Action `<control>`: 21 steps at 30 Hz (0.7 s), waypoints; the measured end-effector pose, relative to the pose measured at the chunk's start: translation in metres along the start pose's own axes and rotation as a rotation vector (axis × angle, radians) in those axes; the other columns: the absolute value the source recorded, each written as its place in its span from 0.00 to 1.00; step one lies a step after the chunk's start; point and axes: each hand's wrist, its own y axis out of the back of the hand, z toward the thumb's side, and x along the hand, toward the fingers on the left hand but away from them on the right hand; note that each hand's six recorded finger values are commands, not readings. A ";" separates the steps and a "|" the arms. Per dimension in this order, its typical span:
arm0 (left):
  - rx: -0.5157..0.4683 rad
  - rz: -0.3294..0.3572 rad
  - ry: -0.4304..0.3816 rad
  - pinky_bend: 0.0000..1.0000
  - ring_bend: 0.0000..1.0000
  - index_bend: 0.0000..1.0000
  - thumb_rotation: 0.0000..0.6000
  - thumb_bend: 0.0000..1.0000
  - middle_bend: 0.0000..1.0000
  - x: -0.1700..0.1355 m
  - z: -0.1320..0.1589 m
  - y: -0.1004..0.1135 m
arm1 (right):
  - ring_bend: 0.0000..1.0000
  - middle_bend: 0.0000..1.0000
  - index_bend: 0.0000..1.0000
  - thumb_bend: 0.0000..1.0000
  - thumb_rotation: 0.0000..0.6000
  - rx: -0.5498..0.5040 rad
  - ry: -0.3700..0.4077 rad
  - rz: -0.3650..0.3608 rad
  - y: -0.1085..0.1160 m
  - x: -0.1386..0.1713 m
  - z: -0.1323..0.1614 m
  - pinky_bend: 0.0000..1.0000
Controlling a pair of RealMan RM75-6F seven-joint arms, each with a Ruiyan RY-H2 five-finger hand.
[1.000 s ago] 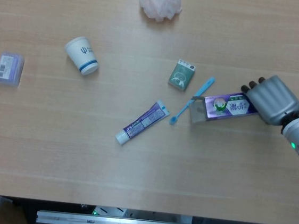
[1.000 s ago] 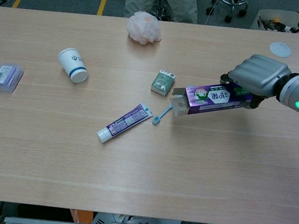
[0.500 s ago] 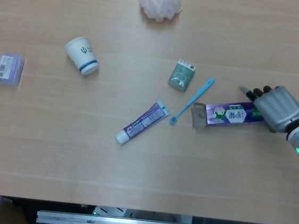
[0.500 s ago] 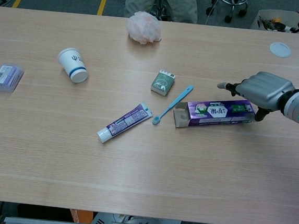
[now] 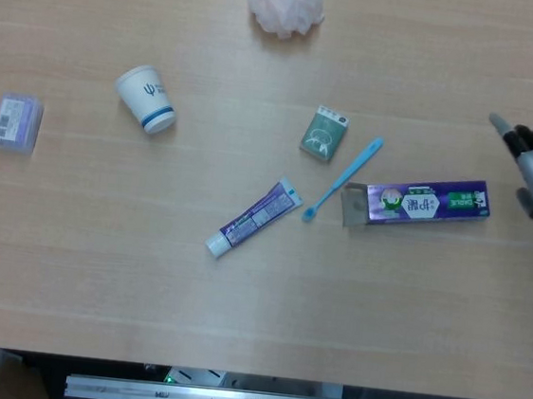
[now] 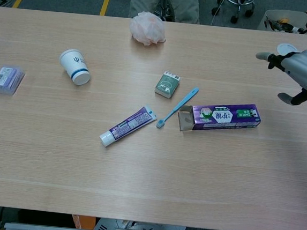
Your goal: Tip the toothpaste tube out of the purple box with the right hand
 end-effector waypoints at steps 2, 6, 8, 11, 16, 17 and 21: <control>0.002 -0.008 -0.003 0.19 0.18 0.23 1.00 0.33 0.20 0.001 0.001 -0.002 | 0.24 0.29 0.10 0.31 1.00 -0.021 -0.052 -0.047 0.004 0.014 -0.013 0.44; 0.009 -0.032 -0.016 0.19 0.18 0.23 1.00 0.33 0.20 0.005 0.008 -0.005 | 0.24 0.30 0.10 0.31 1.00 -0.054 -0.149 -0.127 0.005 0.046 -0.036 0.44; 0.009 -0.033 -0.025 0.19 0.18 0.23 1.00 0.33 0.20 0.007 0.012 -0.005 | 0.24 0.30 0.10 0.31 1.00 -0.071 -0.188 -0.170 0.005 0.064 -0.045 0.44; 0.010 -0.032 -0.031 0.19 0.18 0.23 1.00 0.33 0.20 0.010 0.017 -0.004 | 0.24 0.30 0.11 0.31 1.00 -0.096 -0.224 -0.235 0.006 0.086 -0.054 0.44; 0.009 -0.033 -0.030 0.19 0.18 0.23 1.00 0.33 0.20 0.010 0.019 -0.004 | 0.24 0.30 0.11 0.31 1.00 -0.139 -0.264 -0.313 0.007 0.117 -0.065 0.44; 0.009 -0.032 -0.027 0.19 0.18 0.23 1.00 0.33 0.20 0.010 0.019 -0.004 | 0.24 0.30 0.11 0.31 1.00 -0.146 -0.266 -0.317 0.006 0.120 -0.066 0.44; 0.009 -0.032 -0.018 0.19 0.18 0.23 1.00 0.33 0.20 0.008 0.018 -0.004 | 0.24 0.30 0.12 0.31 1.00 -0.145 -0.256 -0.320 0.003 0.127 -0.064 0.44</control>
